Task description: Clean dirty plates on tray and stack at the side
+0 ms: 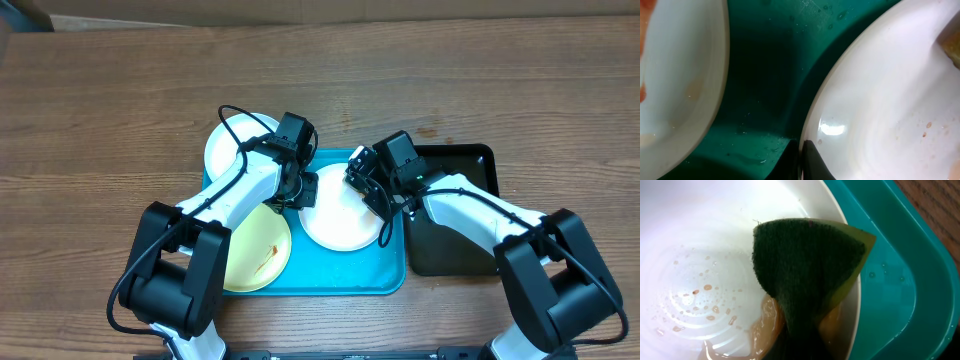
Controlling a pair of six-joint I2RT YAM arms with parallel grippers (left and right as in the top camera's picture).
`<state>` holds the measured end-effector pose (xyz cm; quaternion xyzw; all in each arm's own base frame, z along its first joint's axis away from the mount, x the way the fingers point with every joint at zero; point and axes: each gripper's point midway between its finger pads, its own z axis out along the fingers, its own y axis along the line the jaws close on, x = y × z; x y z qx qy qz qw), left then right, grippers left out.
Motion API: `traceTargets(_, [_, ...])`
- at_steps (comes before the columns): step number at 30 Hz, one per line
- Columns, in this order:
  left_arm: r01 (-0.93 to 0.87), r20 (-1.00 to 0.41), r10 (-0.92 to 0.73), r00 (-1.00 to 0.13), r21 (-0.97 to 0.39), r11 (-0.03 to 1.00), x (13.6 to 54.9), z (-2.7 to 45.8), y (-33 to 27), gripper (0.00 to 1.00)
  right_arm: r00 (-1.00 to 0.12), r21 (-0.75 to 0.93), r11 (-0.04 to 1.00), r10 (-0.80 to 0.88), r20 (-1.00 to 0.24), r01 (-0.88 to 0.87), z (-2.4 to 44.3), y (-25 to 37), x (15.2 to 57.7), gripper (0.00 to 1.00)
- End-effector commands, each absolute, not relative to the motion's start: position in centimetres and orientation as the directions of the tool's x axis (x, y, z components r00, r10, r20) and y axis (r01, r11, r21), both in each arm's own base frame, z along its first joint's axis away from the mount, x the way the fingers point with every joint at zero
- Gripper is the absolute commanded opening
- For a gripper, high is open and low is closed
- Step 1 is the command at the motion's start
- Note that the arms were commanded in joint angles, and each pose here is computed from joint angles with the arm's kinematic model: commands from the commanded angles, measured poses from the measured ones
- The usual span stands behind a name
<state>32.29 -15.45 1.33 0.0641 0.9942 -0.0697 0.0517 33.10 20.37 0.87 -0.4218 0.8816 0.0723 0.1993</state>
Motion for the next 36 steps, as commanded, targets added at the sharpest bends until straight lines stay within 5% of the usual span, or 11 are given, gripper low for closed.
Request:
traceTargets(1, [0.142, -0.097, 0.13, -0.987, -0.129, 0.981, 32.0, 0.8, -15.7, 0.04, -0.574, -0.009, 0.626, -0.722, -0.385, -0.78, -0.5, 20.5, 32.7, 0.04])
traceTargets(18, [0.142, -0.096, 0.13, -0.987, -0.129, 0.981, 32.0, 0.8, -15.7, 0.04, -0.678, 0.389, 0.555, -0.619, -0.397, -0.735, 2.7, 26.0, 28.0, 0.04])
traceTargets(28, [0.142, -0.096, 0.131, -0.987, -0.128, 0.981, 32.0, 0.8, -15.7, 0.04, -0.857, 0.473, 0.719, -0.374, -0.353, -0.509, 13.8, 26.1, 34.3, 0.04])
traceTargets(36, [0.142, -0.093, 0.131, -0.987, -0.132, 0.981, 31.9, 0.8, -15.7, 0.04, -0.964, 0.53, 0.806, -0.225, -0.14, -0.265, 11.9, 24.6, 32.2, 0.04])
